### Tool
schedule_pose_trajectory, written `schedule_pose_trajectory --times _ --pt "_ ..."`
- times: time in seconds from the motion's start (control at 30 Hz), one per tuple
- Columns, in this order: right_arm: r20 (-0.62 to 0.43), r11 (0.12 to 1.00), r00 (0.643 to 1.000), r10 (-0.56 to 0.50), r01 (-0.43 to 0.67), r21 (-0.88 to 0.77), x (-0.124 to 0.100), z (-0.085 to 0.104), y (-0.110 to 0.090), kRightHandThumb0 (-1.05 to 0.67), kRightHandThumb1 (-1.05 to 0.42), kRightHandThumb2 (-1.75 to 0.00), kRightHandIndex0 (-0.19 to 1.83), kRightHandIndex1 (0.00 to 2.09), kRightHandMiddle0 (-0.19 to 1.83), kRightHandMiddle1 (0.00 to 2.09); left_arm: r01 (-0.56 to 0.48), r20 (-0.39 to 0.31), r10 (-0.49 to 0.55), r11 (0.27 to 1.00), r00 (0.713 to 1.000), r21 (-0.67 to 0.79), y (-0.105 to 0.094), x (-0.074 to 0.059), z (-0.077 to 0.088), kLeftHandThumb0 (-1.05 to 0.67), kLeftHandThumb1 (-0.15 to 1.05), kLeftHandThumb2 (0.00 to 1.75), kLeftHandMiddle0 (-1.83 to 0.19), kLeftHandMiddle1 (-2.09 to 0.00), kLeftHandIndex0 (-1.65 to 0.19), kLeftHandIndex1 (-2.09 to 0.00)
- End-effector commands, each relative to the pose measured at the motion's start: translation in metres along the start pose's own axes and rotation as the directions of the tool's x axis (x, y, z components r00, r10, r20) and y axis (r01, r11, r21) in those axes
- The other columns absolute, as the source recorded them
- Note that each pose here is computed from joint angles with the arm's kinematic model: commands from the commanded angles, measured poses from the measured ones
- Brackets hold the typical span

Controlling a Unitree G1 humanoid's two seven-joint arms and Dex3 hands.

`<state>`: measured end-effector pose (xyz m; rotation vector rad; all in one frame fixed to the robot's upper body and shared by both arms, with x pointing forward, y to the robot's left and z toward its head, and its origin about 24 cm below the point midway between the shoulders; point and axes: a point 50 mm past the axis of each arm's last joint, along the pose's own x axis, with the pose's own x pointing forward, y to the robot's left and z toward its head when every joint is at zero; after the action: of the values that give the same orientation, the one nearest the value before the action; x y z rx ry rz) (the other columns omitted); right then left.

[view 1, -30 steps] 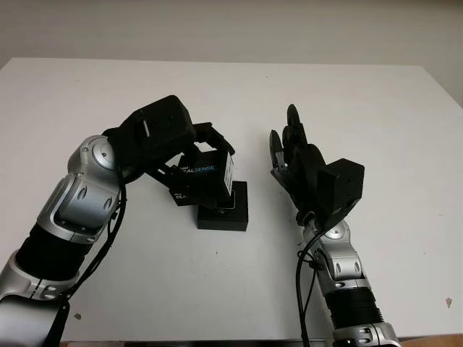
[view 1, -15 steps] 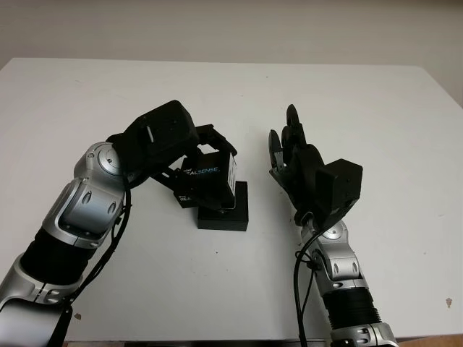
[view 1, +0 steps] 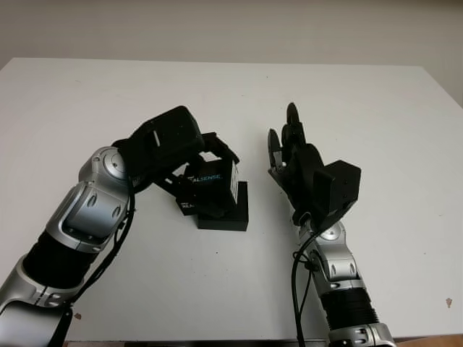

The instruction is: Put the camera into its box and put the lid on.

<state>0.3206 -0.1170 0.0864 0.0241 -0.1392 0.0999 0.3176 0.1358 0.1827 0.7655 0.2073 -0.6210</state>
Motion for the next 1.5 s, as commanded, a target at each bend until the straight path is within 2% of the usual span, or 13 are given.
schedule_pose_trajectory --times 0.0,0.17,0.37,0.57,0.9,1.07,1.27,1.47 --pt "0.008 1.000 1.000 -0.002 0.002 0.007 0.000 0.000 0.002 -0.68 -1.05 -0.59 -0.18 0.05 -0.16 0.06 0.002 0.023 -0.002 1.000 1.000 0.005 -0.001 -0.001 0.004 -0.12 0.91 0.05 -0.39 -1.56 -0.36 -1.69" --pt "0.008 1.000 1.000 -0.003 0.003 0.014 -0.001 0.000 0.003 -0.68 -1.05 -0.58 -0.18 0.05 -0.16 0.06 0.008 0.023 -0.008 1.000 1.000 0.008 -0.004 0.000 0.006 -0.14 0.90 0.05 -0.41 -1.62 -0.39 -1.74" --pt "-0.001 1.000 1.000 -0.001 0.001 0.024 -0.001 0.000 0.003 -0.70 -1.05 -0.56 -0.19 0.05 -0.17 0.05 -0.001 0.034 0.001 1.000 0.999 0.006 -0.009 0.003 0.008 -0.13 0.90 0.05 -0.41 -1.59 -0.41 -1.72" --pt "-0.002 1.000 1.000 -0.006 0.007 0.027 -0.001 0.000 0.003 -0.70 -1.05 -0.55 -0.19 0.05 -0.17 0.05 -0.019 0.038 0.018 1.000 0.999 0.014 -0.015 0.006 0.010 -0.13 0.91 0.05 -0.35 -1.64 -0.38 -1.71" --pt "0.000 1.000 1.000 -0.011 0.011 0.009 -0.001 -0.001 0.005 -0.71 -1.05 -0.55 -0.17 0.06 -0.15 0.06 -0.034 -0.008 0.034 0.999 0.999 0.032 -0.023 0.012 0.010 -0.11 0.92 0.06 -0.31 -1.64 -0.29 -1.73" --pt "-0.008 1.000 1.000 -0.010 0.010 0.028 -0.001 -0.001 0.005 -0.72 -1.05 -0.54 -0.18 0.05 -0.16 0.06 -0.032 -0.009 0.032 0.999 0.999 0.032 -0.025 0.012 0.008 -0.11 0.92 0.06 -0.33 -1.62 -0.30 -1.72" --pt "-0.005 1.000 1.000 -0.009 0.009 0.029 0.000 -0.001 0.006 -0.71 -1.05 -0.53 -0.18 0.05 -0.16 0.05 -0.019 -0.053 0.018 1.000 0.998 -0.009 -0.028 0.010 0.006 -0.11 0.93 0.06 -0.31 -1.60 -0.30 -1.73" --pt "-0.003 1.000 1.000 -0.007 0.007 0.030 0.000 -0.001 0.008 -0.71 -1.05 -0.54 -0.19 0.05 -0.17 0.05 0.008 -0.065 -0.009 1.000 0.998 -0.022 -0.032 0.005 0.005 -0.10 0.93 0.06 -0.32 -1.57 -0.31 -1.74"
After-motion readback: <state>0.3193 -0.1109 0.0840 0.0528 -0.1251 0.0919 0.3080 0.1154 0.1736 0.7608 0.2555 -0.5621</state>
